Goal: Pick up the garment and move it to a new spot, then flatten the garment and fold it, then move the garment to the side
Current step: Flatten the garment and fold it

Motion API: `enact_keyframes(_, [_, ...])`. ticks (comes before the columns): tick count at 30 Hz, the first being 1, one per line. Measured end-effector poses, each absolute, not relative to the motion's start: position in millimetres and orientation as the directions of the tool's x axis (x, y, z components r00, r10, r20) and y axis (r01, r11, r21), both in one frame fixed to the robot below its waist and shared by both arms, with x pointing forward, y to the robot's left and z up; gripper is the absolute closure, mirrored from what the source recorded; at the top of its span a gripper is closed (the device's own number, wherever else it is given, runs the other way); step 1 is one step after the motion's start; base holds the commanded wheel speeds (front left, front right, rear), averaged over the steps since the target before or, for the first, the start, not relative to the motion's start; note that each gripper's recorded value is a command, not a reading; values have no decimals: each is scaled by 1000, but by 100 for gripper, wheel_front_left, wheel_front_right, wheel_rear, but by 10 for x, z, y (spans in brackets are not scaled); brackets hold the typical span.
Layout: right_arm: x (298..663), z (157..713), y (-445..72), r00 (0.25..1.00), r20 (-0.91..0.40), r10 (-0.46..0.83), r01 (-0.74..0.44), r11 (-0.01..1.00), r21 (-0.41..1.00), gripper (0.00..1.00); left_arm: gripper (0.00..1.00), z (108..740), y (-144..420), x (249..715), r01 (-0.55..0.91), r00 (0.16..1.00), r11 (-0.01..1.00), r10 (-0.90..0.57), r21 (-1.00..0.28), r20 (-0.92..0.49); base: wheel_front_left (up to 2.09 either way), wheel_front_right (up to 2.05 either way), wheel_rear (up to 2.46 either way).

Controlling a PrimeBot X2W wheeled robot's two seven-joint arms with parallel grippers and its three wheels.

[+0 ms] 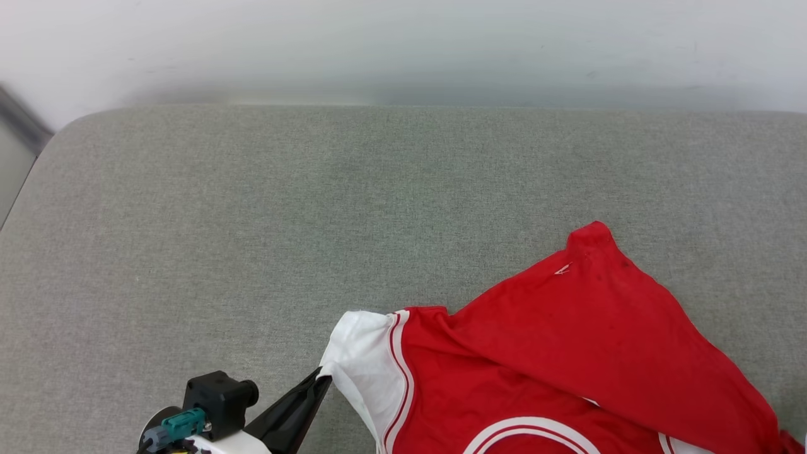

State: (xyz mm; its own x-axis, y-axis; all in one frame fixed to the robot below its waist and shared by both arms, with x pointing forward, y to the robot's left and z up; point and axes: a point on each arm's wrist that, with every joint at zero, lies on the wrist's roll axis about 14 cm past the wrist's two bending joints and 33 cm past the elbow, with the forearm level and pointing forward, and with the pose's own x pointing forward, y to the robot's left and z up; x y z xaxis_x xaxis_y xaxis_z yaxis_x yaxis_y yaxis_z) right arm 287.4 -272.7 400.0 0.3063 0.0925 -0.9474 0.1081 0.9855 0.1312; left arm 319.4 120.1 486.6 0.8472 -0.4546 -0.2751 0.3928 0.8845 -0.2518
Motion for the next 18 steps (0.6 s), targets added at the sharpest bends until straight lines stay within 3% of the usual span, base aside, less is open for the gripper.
enact_keyframes(4, [2826,3960,-2710,304,-948,97,114,984,137,100,100,4864,1183,3172,395,845,882,-459,-256,-276,0,0,0])
enact_keyframes(6, [2850,3950,-2693,307,-947,95,98,987,130,0,100,4862,1176,3171,396,843,881,-460,-259,-277,0,0,0])
enact_keyframes(11, [3080,4061,-2560,365,-919,153,60,980,187,0,100,4900,1170,3162,402,846,881,-462,-250,-267,0,0,0])
enact_keyframes(18, [3700,4468,-2306,474,-857,202,-102,979,175,0,100,4963,1163,3179,399,855,883,-455,-246,-249,0,0,0])
